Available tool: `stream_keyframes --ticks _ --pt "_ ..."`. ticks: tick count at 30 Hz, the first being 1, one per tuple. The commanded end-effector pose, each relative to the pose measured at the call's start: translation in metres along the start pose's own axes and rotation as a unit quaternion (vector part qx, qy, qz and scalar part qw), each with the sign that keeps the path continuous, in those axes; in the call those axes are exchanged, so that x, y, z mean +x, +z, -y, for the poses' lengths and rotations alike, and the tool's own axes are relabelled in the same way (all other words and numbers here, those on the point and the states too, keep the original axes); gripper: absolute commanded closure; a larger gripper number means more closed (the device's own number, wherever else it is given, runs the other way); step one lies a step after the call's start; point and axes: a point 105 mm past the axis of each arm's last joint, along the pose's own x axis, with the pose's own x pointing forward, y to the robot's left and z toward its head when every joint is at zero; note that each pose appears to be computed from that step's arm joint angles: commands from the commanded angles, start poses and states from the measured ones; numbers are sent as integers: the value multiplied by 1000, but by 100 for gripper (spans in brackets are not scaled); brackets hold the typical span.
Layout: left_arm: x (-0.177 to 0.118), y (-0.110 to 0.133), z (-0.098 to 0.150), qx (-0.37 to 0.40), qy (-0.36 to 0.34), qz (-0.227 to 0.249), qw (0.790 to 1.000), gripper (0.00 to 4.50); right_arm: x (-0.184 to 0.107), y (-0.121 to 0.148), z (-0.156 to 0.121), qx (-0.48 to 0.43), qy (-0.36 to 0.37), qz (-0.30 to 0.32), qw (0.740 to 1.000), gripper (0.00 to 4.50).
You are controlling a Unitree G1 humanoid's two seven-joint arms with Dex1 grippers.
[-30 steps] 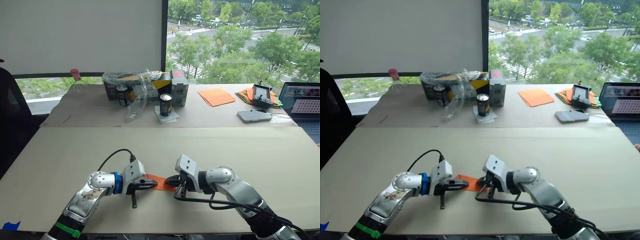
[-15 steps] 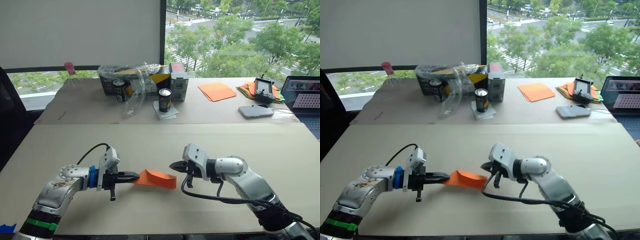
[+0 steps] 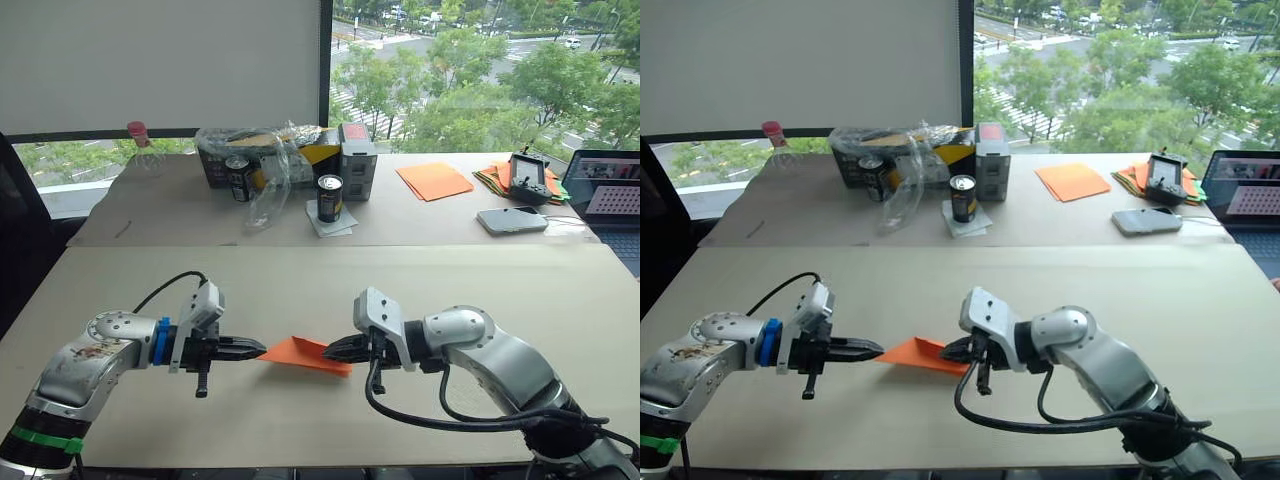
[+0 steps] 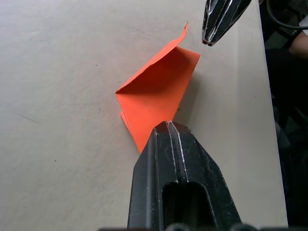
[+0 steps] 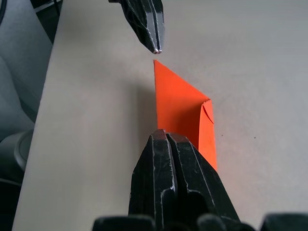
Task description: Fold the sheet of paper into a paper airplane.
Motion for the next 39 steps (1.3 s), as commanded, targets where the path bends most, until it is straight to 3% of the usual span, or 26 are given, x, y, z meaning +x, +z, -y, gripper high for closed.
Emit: stream_keyframes --ticks 1,7,12,15,19,21,24,27,30,33,36,39 --pt "-1 1 11 16 -11 -7 1000 450 0 2 7 -21 -14 -3 1000 446" --pt "-3 2 17 11 5 4 1000 450 4 3 41 -31 -80 -5 996 446" --pt "2 -12 26 9 3 -13 1000 450 -9 10 63 -39 -109 0 993 446" --pt "3 -12 27 6 9 -4 1000 450 -21 28 66 3 -105 36 994 446" --pt "4 -9 25 6 12 4 1000 450 -34 42 54 -13 -79 28 996 446" --pt "3 -8 22 9 15 3 1000 450 -31 36 42 -26 -55 -9 998 390" --pt "3 -13 17 25 25 -15 999 450 -22 28 45 -78 -92 -56 991 295" --pt "3 -17 17 26 26 -19 999 450 -11 29 35 -69 -53 -64 994 192" --pt "2 -17 15 29 32 -18 999 450 -5 37 32 -68 -42 -49 996 192" --pt "-2 -14 11 30 47 -9 998 450 4 34 38 -38 -83 -89 992 192" --pt "-5 -16 8 31 60 -11 998 450 12 42 25 -3 -29 -88 996 192" --pt "-6 -15 8 26 64 -3 998 450 15 43 29 -42 -24 -100 994 192"
